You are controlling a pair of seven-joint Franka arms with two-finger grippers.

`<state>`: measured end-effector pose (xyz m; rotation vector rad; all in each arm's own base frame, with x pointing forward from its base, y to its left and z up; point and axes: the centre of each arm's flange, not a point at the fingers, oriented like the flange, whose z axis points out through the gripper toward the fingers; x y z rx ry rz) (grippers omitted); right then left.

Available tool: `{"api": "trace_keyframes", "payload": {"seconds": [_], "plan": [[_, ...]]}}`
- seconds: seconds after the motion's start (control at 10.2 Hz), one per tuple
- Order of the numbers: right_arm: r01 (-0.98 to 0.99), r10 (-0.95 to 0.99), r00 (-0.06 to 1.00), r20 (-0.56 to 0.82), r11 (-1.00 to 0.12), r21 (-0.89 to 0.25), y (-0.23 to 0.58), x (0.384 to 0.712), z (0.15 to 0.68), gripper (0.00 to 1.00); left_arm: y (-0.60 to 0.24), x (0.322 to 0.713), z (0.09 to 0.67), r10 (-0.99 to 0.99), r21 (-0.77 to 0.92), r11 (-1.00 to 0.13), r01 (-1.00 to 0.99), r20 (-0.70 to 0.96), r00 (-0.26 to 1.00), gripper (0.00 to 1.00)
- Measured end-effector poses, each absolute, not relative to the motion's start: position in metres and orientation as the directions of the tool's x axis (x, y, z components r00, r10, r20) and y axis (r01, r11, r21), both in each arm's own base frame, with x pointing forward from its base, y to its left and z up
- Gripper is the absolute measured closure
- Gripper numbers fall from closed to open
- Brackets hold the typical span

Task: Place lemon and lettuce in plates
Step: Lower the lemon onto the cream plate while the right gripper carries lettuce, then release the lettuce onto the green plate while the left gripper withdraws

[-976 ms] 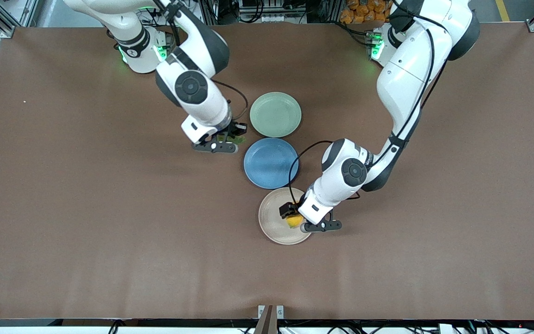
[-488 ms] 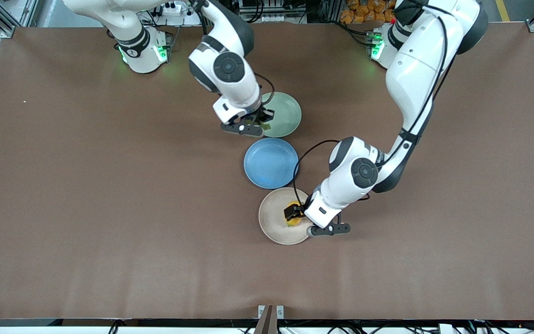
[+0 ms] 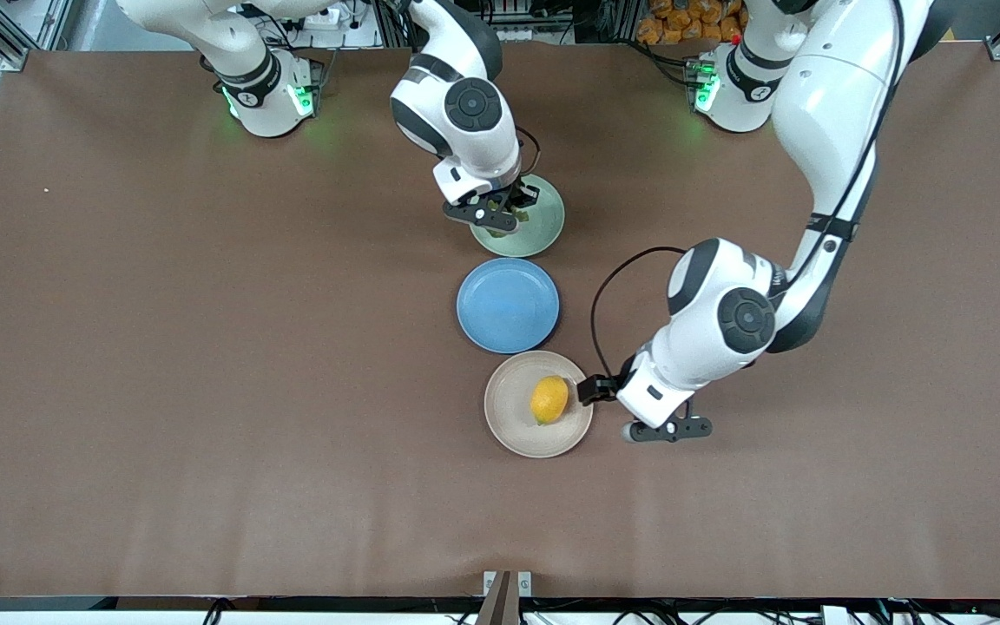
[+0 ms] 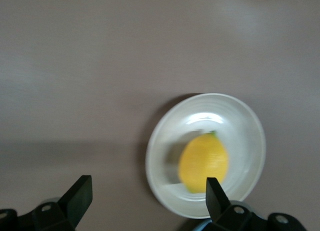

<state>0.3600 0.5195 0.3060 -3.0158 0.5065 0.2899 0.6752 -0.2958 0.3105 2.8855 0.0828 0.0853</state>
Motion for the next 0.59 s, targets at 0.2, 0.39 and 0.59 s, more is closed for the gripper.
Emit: {"api": "trace_keyframes", "payload": {"seconds": [0.2,0.39,0.59], "plan": [[-0.350,-0.343,0.922,-0.180,-0.937,-0.013,0.524,0.353,0.298,0.46,-0.245,0.675,0.302,0.010,0.210,-0.978,0.000,0.047,0.999,0.00],[-0.350,-0.345,0.923,-0.171,-0.937,0.000,0.526,0.349,0.292,0.18,-0.197,0.674,0.291,-0.039,0.182,-0.982,-0.045,0.035,0.999,0.00],[-0.356,-0.352,0.924,-0.152,-0.935,0.003,0.517,0.363,0.290,0.00,-0.148,0.675,0.281,-0.081,0.135,-0.987,-0.084,0.029,0.996,0.00]]}}
